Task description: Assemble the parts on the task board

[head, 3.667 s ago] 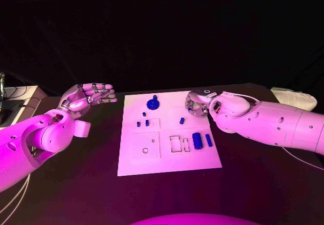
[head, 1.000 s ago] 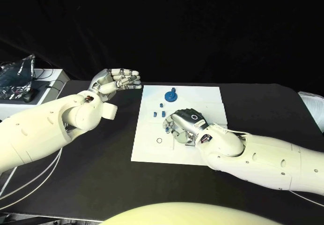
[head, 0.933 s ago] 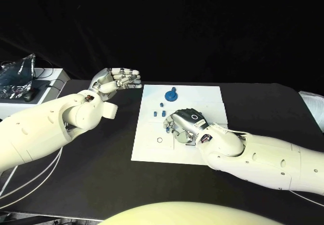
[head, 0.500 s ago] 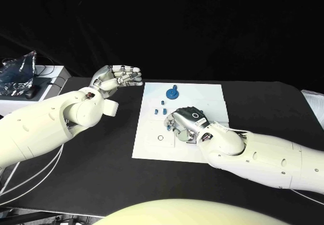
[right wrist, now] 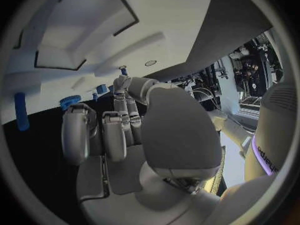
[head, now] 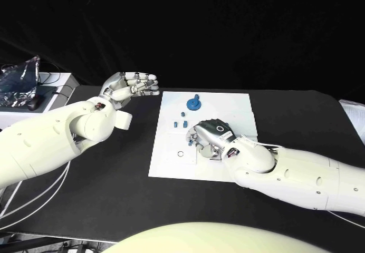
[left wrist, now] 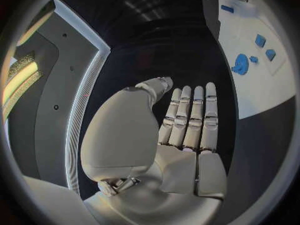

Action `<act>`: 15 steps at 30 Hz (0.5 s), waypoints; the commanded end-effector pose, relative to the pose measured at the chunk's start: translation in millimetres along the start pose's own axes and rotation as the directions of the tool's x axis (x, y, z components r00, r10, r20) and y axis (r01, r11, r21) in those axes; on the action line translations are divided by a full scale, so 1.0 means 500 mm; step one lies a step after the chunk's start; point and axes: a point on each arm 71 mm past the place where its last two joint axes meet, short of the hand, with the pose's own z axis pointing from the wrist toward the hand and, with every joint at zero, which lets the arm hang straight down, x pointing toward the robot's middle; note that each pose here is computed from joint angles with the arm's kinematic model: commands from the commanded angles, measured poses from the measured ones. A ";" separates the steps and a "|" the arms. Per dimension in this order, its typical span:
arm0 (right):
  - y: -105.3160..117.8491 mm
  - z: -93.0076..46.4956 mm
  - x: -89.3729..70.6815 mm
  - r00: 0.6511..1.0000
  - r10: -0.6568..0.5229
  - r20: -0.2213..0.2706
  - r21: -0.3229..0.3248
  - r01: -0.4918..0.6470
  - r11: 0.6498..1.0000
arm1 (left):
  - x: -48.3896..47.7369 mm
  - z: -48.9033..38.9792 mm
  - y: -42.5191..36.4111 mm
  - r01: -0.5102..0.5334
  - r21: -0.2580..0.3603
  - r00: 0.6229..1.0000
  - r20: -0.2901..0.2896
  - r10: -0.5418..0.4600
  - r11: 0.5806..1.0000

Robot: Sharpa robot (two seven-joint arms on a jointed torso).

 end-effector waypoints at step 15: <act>-0.002 0.005 0.010 0.998 -0.041 -0.036 -0.002 0.041 0.999 | 0.002 -0.001 -0.003 0.009 0.004 1.000 -0.007 -0.009 1.000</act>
